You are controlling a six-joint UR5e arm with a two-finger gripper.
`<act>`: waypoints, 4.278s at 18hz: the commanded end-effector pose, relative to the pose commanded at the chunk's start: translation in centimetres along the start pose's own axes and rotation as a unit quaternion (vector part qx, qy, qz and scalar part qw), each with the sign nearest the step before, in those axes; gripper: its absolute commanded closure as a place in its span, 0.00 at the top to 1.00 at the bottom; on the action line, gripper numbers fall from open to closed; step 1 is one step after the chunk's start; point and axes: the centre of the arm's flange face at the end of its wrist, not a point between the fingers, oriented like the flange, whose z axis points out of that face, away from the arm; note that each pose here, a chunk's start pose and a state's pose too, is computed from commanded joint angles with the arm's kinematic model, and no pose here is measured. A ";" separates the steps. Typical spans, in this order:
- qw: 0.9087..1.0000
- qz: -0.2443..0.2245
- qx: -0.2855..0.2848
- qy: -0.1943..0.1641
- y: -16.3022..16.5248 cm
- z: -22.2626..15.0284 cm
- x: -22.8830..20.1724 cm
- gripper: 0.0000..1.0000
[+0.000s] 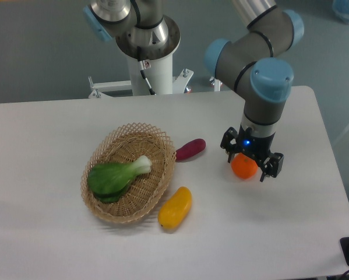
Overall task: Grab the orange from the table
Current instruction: 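Close the gripper fingers around the orange, then lift the grasped orange up off the table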
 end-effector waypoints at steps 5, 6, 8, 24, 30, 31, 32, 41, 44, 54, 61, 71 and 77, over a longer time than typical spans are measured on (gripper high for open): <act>0.999 0.025 -0.027 0.000 1.4 0.5 -0.2 1.00; 0.999 0.039 -0.033 0.002 2.0 0.6 -0.3 1.00; 0.998 0.048 -0.034 0.010 2.6 1.3 0.1 1.00; 0.998 0.024 -0.041 0.035 4.9 6.9 1.0 1.00; 0.998 0.025 -0.040 0.028 4.8 7.3 0.9 1.00; 0.998 0.025 -0.040 0.028 4.8 7.3 0.9 1.00; 0.998 0.025 -0.040 0.028 4.8 7.3 0.9 1.00; 0.998 0.029 -0.040 0.028 4.8 7.1 0.9 0.72; 0.998 0.033 -0.039 0.025 4.7 6.8 0.8 0.70; 0.999 0.032 0.000 -0.022 2.6 -1.3 -1.6 0.67; 1.000 0.003 0.028 0.006 -1.1 -10.3 -3.3 0.67; 0.997 0.000 0.074 -0.003 -4.8 -17.6 -1.9 0.67; 0.997 -0.001 0.074 -0.001 -4.3 -18.7 -1.1 0.67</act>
